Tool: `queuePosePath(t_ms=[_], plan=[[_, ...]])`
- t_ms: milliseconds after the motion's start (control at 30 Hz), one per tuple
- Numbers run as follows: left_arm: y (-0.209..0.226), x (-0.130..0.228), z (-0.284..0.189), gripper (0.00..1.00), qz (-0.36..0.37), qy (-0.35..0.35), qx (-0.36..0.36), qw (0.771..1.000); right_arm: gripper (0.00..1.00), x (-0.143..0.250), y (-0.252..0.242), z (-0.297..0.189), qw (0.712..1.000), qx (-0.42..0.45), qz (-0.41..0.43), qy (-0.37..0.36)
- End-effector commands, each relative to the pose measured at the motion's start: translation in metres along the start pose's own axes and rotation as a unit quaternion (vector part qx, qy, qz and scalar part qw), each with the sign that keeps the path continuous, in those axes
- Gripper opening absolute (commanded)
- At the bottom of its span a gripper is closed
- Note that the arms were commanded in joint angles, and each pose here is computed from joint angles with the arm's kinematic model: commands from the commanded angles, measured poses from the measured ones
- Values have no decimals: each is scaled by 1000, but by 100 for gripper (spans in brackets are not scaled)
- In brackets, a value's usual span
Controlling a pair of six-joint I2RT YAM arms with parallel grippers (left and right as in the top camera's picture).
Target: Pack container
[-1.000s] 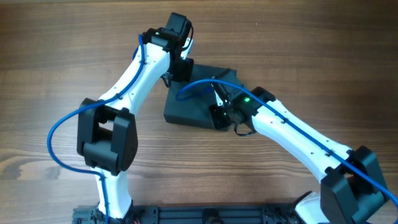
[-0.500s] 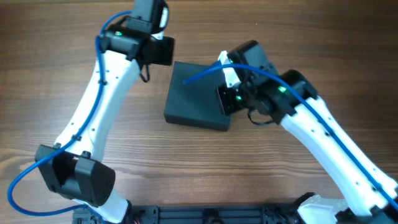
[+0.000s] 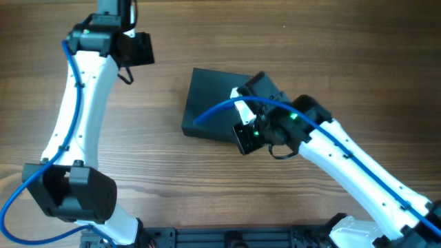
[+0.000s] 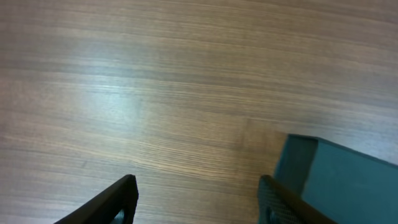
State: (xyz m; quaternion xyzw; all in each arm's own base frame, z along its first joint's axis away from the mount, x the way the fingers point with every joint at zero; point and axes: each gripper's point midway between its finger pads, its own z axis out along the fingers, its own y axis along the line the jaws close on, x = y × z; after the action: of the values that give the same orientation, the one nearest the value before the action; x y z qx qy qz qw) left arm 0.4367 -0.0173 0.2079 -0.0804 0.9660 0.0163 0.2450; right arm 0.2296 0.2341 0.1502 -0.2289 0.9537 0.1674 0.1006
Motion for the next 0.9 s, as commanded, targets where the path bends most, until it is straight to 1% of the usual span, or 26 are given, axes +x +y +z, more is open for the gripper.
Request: queuePosePath(t_ms=[0, 367, 533, 700, 867], plan=[[-3, -1, -2, 65, -13, 3, 15, 1000, 6, 24, -18, 32, 999, 22, 17, 29], [-9, 2, -2, 65, -13, 10, 34, 999, 6, 40, -39, 67, 999, 47, 12, 21], [-9, 4, -2, 64, -12, 14, 34, 999, 5, 46, -45, 83, 998, 53, 15, 36], [-9, 7, -2, 64, -12, 21, 33, 999, 4, 45, -51, 103, 997, 58, 23, 50], [-9, 8, -2, 64, -11, 23, 32, 999, 4, 39, -65, 111, 996, 65, 45, 44]])
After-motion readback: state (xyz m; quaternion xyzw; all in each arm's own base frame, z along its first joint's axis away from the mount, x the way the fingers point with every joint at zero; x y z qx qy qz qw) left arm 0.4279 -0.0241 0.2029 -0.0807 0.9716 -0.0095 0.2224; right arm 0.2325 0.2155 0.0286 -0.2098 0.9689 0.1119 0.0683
